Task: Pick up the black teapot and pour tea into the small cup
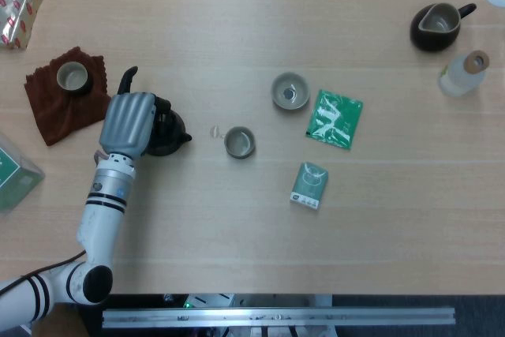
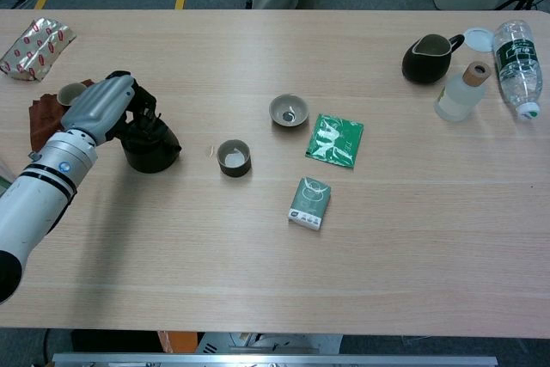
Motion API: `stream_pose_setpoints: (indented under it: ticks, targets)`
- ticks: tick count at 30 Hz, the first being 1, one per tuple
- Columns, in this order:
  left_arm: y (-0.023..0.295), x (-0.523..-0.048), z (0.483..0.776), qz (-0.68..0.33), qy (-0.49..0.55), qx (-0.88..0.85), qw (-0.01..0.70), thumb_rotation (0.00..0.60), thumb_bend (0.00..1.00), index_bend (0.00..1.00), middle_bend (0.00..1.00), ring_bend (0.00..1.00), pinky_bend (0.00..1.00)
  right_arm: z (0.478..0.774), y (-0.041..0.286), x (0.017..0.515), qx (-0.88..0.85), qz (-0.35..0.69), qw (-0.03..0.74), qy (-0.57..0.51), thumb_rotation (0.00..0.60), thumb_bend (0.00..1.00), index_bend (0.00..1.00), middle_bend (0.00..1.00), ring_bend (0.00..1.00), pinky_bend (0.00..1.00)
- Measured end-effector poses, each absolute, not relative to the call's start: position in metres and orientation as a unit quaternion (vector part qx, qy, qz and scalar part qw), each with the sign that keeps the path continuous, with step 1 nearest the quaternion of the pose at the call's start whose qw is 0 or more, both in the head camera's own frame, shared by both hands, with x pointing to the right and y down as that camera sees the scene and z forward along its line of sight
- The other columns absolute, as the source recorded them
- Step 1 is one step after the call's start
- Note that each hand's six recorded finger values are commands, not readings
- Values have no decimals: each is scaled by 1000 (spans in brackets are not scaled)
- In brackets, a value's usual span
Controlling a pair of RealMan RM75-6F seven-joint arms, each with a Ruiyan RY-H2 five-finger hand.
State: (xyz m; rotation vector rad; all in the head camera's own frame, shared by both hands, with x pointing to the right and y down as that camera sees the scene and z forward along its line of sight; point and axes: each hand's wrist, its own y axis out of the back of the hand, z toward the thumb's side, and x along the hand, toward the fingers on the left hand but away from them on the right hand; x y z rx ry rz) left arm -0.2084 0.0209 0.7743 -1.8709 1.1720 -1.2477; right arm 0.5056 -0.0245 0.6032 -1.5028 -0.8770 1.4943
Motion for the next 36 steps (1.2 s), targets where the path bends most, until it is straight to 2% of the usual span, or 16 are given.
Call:
stream_pose_setpoints:
  ticks: [8, 13, 15, 17, 24, 31, 36]
  targets:
    - [24, -213, 778, -481, 435, -703, 291, 534, 302, 671, 717, 519, 56, 603, -24, 507, -597, 594, 410, -351, 600, 185, 145, 213, 115, 164]
    - [23, -213, 776, -480, 437, -702, 292, 513, 301, 622, 682, 486, 56, 602, -24, 507, -597, 594, 410, -352, 600, 185, 145, 213, 115, 164]
    - [23, -212, 775, -479, 438, -703, 293, 484, 301, 606, 665, 469, 56, 602, -24, 507, -597, 594, 409, -352, 600, 185, 145, 213, 115, 164]
    - [23, -212, 774, -479, 437, -703, 293, 430, 301, 588, 644, 450, 56, 602, -24, 507, -597, 594, 409, -352, 600, 185, 145, 213, 115, 164]
    - [22, -211, 768, -478, 436, -706, 288, 392, 300, 493, 591, 388, 56, 602, -25, 506, -598, 592, 409, -352, 600, 185, 145, 213, 115, 164]
    - [22, -207, 763, -474, 427, -719, 276, 361, 301, 311, 371, 201, 56, 601, -24, 505, -599, 591, 410, -352, 600, 185, 145, 213, 115, 164]
    - [21, -203, 758, -468, 422, -728, 271, 358, 300, 263, 295, 159, 56, 600, -23, 507, -598, 591, 409, -355, 600, 185, 145, 213, 115, 164]
